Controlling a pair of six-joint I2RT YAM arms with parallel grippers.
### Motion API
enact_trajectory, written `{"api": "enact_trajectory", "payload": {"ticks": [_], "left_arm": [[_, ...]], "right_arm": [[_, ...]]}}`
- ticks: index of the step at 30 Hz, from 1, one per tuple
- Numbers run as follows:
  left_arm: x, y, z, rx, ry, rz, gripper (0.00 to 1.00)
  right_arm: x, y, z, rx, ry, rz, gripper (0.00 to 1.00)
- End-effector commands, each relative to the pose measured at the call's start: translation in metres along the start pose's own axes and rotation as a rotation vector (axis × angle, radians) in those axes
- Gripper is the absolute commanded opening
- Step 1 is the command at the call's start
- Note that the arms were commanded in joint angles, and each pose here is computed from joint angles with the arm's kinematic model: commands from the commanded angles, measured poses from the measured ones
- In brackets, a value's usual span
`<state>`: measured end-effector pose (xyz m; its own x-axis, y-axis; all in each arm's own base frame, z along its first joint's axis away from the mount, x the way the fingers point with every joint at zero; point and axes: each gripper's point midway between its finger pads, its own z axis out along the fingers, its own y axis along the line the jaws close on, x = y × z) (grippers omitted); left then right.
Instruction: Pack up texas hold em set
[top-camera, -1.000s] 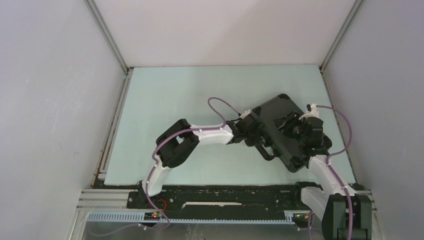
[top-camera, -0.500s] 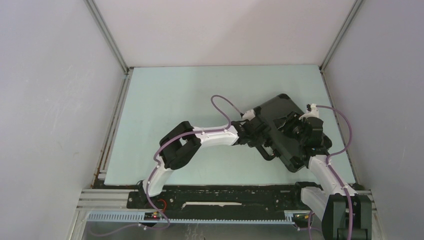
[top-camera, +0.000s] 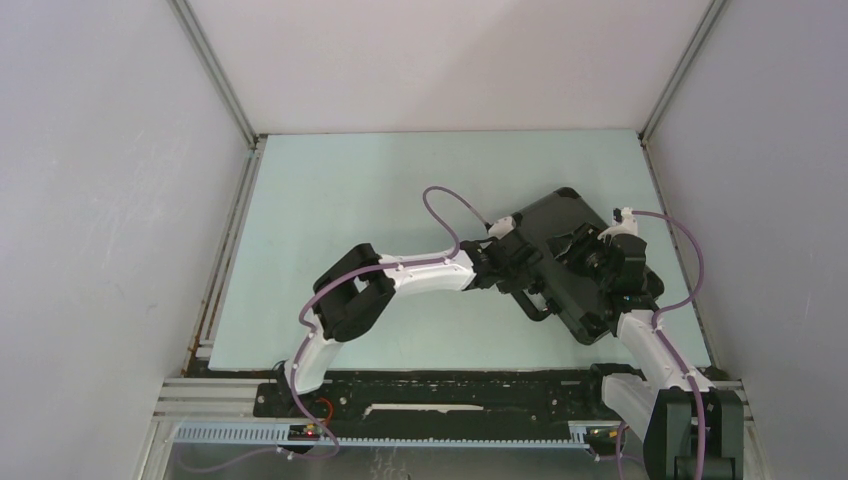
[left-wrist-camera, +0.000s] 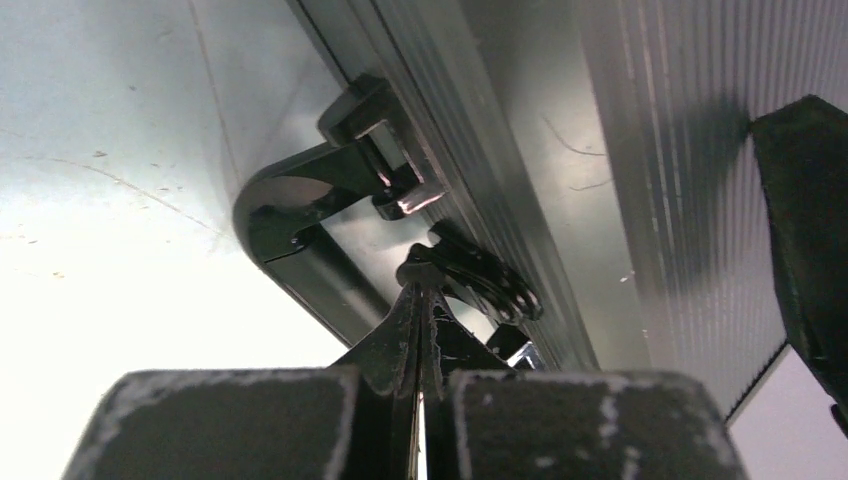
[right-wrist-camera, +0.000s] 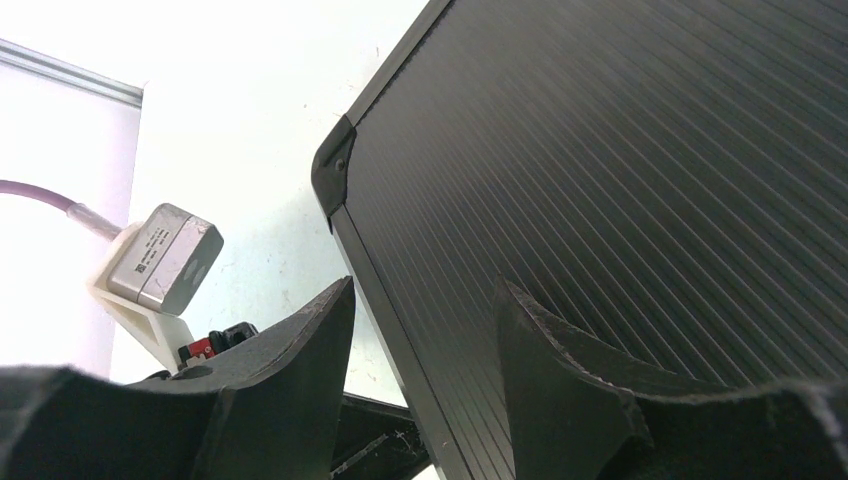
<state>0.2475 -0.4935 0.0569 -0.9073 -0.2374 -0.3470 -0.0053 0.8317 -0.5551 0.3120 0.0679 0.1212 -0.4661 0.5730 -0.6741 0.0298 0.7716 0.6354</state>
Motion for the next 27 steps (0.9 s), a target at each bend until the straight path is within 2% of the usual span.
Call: {"api": "enact_trajectory", "payload": {"ticks": [1,7,27], "left_arm": [[-0.001,-0.019,-0.010,0.095,0.021,-0.015,0.00],[0.003,-0.015,-0.003,0.103,0.063,-0.059,0.00],[0.015,0.021,0.028,-0.082,0.094,-0.155,0.00]], "right_arm": [[0.068,-0.027,-0.013,0.097,0.249,0.059,0.62],[0.068,-0.028,-0.013,0.100,0.248,0.059,0.62],[0.068,-0.028,-0.012,0.101,0.248,0.061,0.62]]}}
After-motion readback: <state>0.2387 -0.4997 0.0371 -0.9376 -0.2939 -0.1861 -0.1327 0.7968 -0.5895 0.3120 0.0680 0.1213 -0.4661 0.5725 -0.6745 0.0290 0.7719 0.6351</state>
